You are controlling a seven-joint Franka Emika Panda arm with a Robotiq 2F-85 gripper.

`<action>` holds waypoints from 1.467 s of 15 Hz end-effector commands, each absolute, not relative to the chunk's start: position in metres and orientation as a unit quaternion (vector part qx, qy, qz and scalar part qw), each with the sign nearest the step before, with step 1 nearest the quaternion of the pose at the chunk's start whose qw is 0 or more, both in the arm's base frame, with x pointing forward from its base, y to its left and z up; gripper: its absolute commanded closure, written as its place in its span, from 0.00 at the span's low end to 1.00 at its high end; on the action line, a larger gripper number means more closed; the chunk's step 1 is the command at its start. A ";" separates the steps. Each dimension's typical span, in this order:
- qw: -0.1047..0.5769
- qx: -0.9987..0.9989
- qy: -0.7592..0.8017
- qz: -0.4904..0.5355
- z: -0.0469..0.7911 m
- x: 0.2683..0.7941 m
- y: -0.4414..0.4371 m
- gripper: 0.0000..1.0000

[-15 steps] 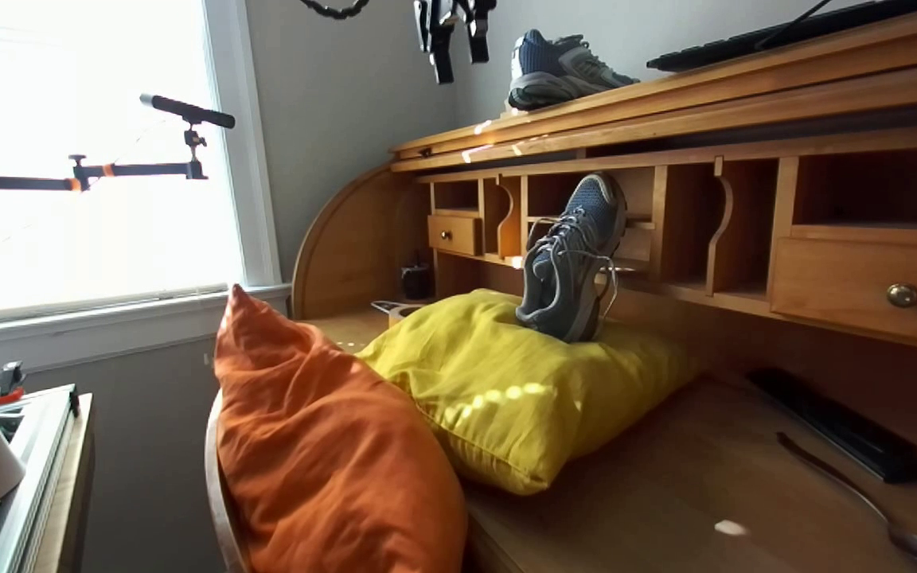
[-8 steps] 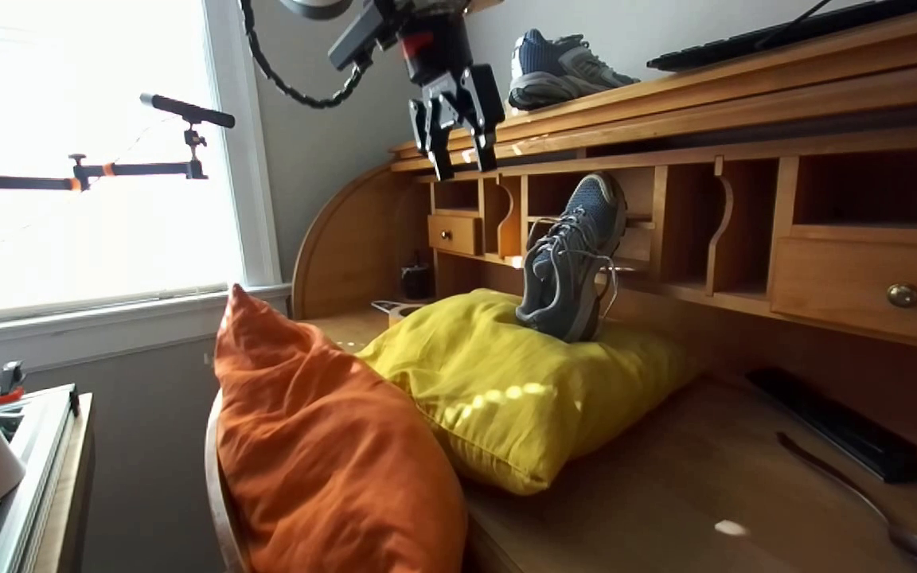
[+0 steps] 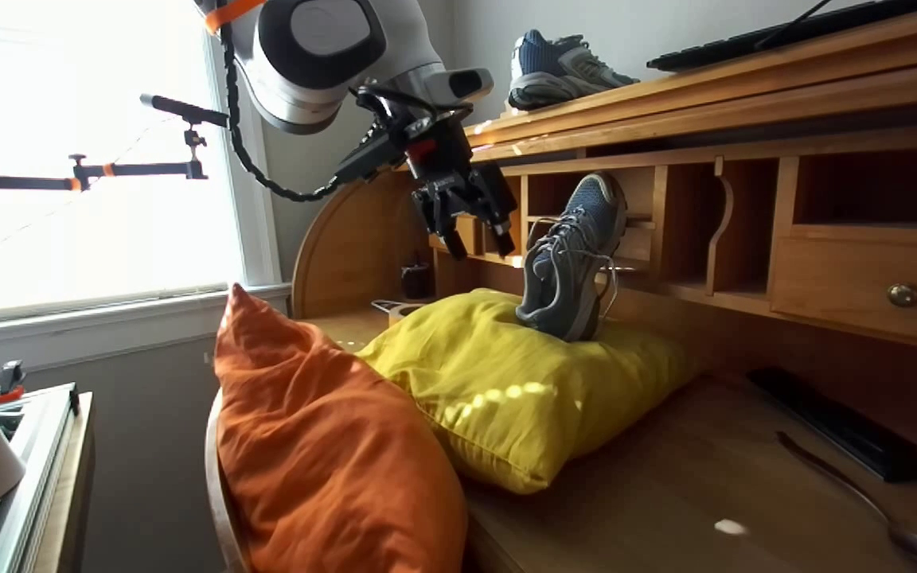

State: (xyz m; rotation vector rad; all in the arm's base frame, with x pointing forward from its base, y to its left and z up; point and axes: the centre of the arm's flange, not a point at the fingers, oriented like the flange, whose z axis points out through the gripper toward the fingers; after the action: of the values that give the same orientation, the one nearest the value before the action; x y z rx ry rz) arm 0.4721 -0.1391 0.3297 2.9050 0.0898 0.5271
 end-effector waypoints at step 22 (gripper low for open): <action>0.133 0.955 0.009 0.264 0.247 0.564 -0.155 0.00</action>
State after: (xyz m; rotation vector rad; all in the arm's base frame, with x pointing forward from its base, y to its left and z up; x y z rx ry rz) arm 0.5475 -0.1528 0.2534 2.7909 0.0560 0.7137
